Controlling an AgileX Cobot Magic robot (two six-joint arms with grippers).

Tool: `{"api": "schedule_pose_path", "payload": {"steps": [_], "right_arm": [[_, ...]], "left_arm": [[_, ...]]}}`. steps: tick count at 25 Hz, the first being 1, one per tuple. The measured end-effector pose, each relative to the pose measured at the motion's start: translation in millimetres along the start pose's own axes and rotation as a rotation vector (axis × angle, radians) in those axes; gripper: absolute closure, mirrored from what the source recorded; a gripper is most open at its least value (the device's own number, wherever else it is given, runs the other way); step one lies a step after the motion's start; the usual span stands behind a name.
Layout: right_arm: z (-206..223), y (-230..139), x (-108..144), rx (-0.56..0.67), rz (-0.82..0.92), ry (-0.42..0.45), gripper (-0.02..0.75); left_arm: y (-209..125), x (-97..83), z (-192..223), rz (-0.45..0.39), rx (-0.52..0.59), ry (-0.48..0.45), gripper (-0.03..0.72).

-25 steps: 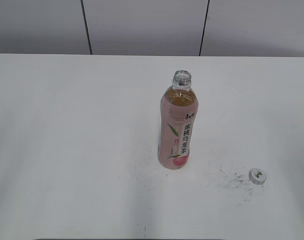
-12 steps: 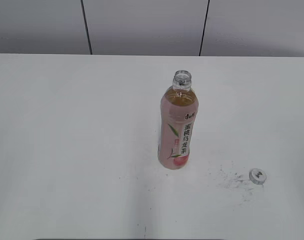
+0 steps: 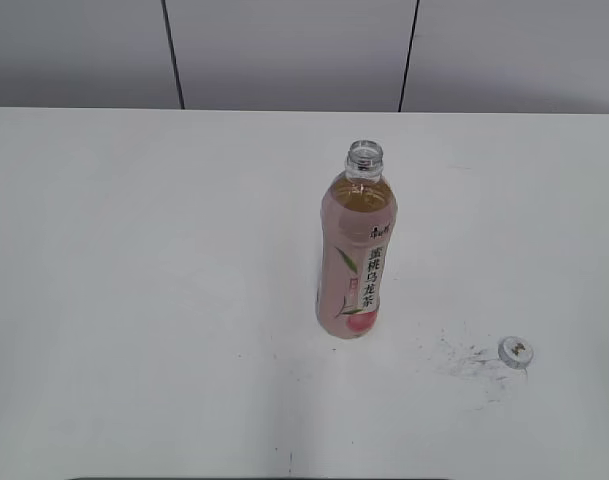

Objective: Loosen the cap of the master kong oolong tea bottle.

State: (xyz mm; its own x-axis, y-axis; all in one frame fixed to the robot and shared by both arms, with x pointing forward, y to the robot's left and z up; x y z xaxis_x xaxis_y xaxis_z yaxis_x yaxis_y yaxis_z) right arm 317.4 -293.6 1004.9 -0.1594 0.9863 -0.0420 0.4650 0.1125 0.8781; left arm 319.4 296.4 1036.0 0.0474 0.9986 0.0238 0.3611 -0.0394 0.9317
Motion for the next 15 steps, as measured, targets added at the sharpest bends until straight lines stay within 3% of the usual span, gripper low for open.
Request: {"api": "schedule_pose_path", "payload": {"steps": [15], "right_arm": [[0.2,-0.1,2.9,0.000,-0.008,0.015,0.219]], "left_arm": [[0.2,0.2,-0.1,0.002,-0.002,0.001,0.345]]}}
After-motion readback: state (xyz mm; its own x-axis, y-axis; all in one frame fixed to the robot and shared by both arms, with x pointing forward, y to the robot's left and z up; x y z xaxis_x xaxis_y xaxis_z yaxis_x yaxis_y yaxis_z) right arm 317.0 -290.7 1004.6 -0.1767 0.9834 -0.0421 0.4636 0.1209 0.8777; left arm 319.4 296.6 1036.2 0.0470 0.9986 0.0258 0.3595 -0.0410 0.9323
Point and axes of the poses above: a point on each arm's last joint axis where the gripper is mounted, z pointing out along that axis toward the gripper, x along the wrist's bending axis when the last joint is at zero, y = z × x, the point moved 10 cm from there along z, pointing out along that axis toward the gripper, and after that the axes turned 2 degrees about z, right-handed, at the moved point
